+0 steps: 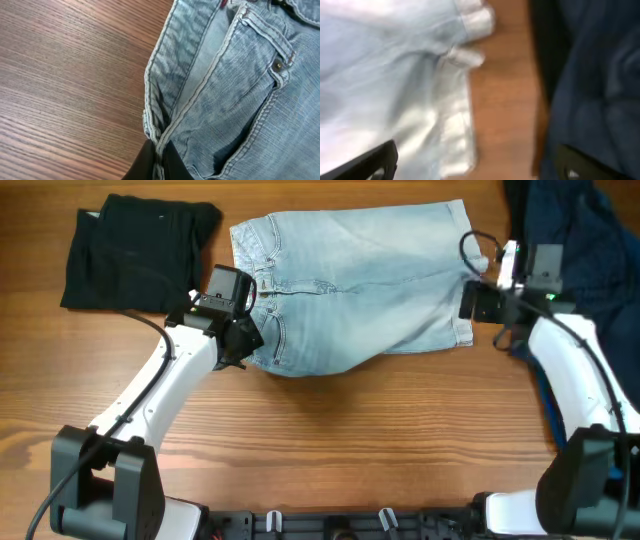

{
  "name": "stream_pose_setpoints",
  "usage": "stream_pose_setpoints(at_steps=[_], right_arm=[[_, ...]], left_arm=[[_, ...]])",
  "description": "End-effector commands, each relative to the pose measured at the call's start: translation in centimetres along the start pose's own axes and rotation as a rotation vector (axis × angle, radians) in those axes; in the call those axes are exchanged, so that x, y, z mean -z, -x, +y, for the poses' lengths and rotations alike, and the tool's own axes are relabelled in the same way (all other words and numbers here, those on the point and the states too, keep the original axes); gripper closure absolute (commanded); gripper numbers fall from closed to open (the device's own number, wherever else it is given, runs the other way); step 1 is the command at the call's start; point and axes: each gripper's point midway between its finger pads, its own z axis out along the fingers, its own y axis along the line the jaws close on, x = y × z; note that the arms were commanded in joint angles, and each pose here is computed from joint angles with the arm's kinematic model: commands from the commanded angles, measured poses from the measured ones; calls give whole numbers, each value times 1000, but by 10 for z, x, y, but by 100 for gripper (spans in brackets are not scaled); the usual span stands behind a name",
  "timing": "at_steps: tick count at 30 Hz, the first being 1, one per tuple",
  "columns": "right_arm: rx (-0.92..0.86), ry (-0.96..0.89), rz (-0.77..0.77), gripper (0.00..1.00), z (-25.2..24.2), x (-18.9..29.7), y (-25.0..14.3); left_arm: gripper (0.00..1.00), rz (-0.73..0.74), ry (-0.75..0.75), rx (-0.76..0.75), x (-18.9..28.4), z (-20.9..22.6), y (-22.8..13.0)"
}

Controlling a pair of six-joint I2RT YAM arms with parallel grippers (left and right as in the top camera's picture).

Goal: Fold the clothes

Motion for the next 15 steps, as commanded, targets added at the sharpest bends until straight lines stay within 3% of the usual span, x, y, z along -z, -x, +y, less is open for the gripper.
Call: stream_pose_setpoints(at_steps=[1, 6, 12, 15], right_arm=[[-80, 243, 87, 0, 42, 20, -13], [-278, 41, 176, 3, 11, -9, -56], [-197, -7, 117, 39, 1, -41, -62], [-187, -5, 138, 43, 3, -54, -69]], left_arm=[[96, -18, 16, 23, 1, 6, 3], [96, -30, 25, 24, 1, 7, 5], [96, -36, 30, 25, 1, 8, 7], [96, -37, 29, 25, 1, 8, 7]])
